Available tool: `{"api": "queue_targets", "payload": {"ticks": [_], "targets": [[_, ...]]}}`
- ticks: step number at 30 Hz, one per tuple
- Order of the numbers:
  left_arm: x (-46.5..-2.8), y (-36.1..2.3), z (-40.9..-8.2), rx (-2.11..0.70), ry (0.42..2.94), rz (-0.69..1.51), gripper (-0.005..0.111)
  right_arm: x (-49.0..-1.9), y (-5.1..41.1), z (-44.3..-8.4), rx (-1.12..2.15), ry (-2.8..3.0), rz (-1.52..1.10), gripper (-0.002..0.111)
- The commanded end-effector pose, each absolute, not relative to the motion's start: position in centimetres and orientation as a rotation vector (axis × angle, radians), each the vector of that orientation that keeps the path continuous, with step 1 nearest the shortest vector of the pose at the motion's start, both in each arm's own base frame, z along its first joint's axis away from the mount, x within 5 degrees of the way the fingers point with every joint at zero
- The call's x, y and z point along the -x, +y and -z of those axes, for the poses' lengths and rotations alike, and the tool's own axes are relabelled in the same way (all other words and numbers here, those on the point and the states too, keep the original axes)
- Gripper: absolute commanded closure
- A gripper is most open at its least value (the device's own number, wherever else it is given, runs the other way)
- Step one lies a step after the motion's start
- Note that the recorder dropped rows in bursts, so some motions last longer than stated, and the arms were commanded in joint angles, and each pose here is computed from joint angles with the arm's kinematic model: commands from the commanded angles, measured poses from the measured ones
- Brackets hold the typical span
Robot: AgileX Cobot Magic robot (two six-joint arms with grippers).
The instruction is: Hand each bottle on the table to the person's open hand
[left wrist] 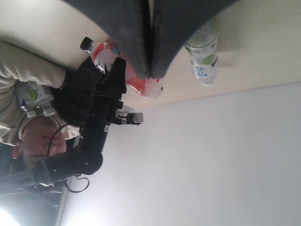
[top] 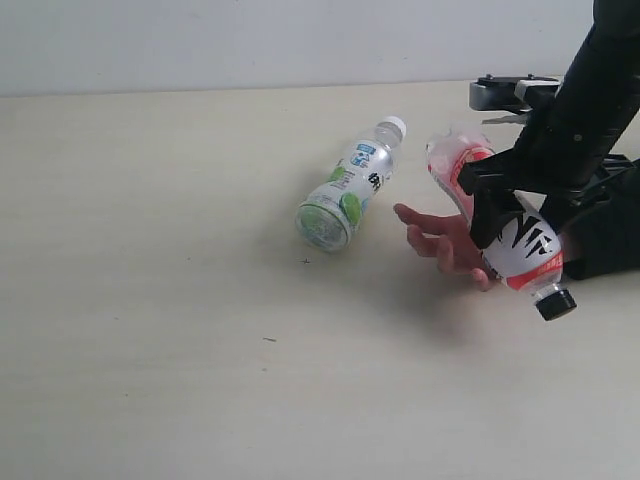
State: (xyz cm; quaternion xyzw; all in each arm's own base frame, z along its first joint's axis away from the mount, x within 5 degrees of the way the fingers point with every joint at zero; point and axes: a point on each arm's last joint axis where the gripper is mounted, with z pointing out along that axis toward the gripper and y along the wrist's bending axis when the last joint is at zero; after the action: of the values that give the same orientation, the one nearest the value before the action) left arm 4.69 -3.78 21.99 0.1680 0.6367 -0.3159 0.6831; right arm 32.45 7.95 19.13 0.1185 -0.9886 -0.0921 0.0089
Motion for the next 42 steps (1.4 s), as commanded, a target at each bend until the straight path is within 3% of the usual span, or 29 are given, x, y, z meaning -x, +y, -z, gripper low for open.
{"api": "queue_targets", "payload": {"ticks": [1, 31, 42], "targets": [[-4.7, -3.8, -21.9, -0.373, 1.428, 0.708, 0.106, -32.5, 7.7, -19.1, -0.364, -3.1, 0.282, 0.033], [-4.7, -3.8, -21.9, -0.373, 1.428, 0.708, 0.106, -32.5, 7.6, -20.7, -0.388, -3.178, 0.28, 0.032], [-4.7, -3.8, -21.9, -0.373, 1.428, 0.708, 0.106, -30.9, 7.3, -26.0, -0.437, -3.351, 0.313, 0.032]]}}
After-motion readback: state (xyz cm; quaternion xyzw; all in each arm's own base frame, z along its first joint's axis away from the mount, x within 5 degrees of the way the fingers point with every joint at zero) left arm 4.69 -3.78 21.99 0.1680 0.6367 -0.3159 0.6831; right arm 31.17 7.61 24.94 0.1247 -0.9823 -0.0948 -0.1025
